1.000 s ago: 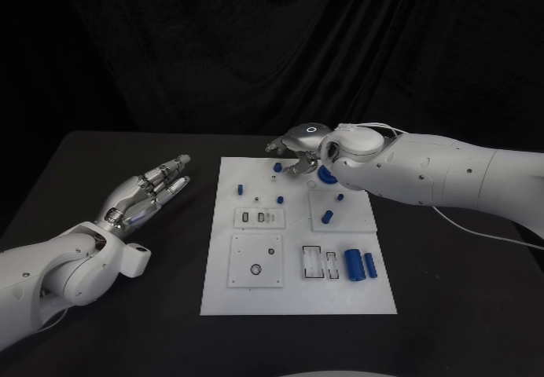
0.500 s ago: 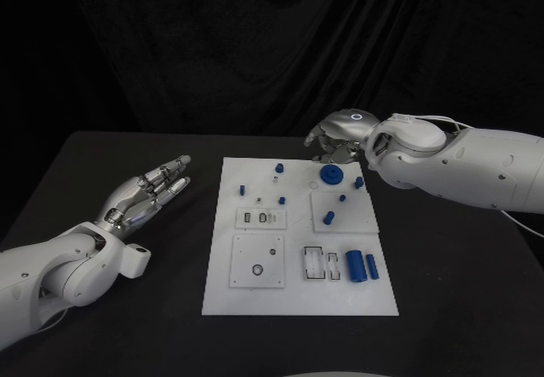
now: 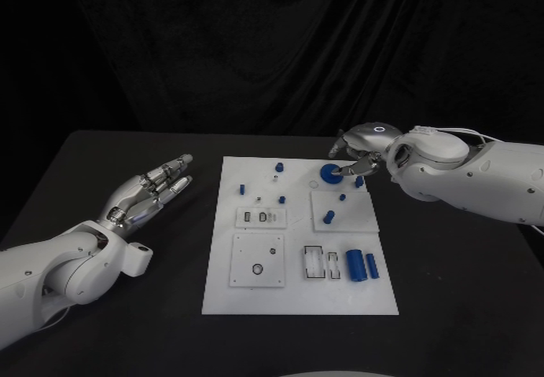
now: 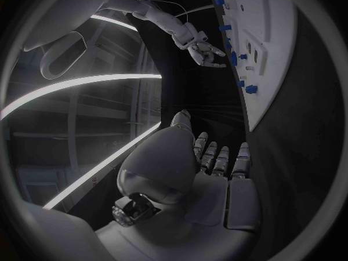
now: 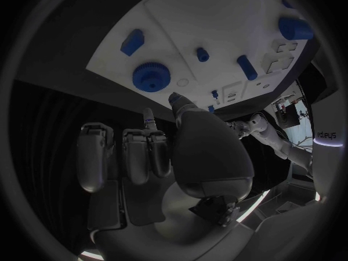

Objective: Assemble the parts on the task board

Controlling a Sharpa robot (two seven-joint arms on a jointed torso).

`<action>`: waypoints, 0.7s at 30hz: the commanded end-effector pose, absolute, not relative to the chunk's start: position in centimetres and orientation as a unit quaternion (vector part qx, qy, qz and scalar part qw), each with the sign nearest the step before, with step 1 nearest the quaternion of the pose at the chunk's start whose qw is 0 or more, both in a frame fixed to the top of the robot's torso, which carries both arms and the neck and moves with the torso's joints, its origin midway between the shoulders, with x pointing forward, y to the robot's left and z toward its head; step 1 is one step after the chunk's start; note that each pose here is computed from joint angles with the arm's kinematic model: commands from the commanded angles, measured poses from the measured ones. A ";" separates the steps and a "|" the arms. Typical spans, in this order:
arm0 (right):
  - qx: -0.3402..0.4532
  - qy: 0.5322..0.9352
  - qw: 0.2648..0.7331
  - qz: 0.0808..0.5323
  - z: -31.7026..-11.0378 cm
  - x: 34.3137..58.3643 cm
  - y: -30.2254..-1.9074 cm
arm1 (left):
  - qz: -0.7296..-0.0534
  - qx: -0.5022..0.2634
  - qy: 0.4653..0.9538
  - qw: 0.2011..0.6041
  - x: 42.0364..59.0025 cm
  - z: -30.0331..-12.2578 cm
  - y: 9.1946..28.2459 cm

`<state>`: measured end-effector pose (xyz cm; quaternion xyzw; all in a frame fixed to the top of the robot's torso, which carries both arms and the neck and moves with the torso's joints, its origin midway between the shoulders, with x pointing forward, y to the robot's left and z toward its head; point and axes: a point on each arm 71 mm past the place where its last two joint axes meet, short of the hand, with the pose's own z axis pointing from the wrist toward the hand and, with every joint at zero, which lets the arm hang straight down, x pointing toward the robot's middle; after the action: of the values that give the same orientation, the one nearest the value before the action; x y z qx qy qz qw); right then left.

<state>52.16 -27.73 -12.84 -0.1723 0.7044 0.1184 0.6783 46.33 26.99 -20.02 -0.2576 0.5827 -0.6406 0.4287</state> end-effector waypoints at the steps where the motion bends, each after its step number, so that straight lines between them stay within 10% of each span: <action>1: -0.155 0.726 0.664 0.086 -13.5 52.3 -28.3 | -0.693 -0.217 0.525 0.445 45.9 -18.8 26.8; 21: -0.157 0.739 0.651 0.079 -14.8 53.0 -27.9 | -0.693 -0.217 0.526 0.443 46.0 -18.8 26.9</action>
<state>52.99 -27.71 -14.58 -0.1625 0.7319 0.0902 0.6556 46.39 27.01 -20.05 -0.2574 0.5831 -0.6408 0.4279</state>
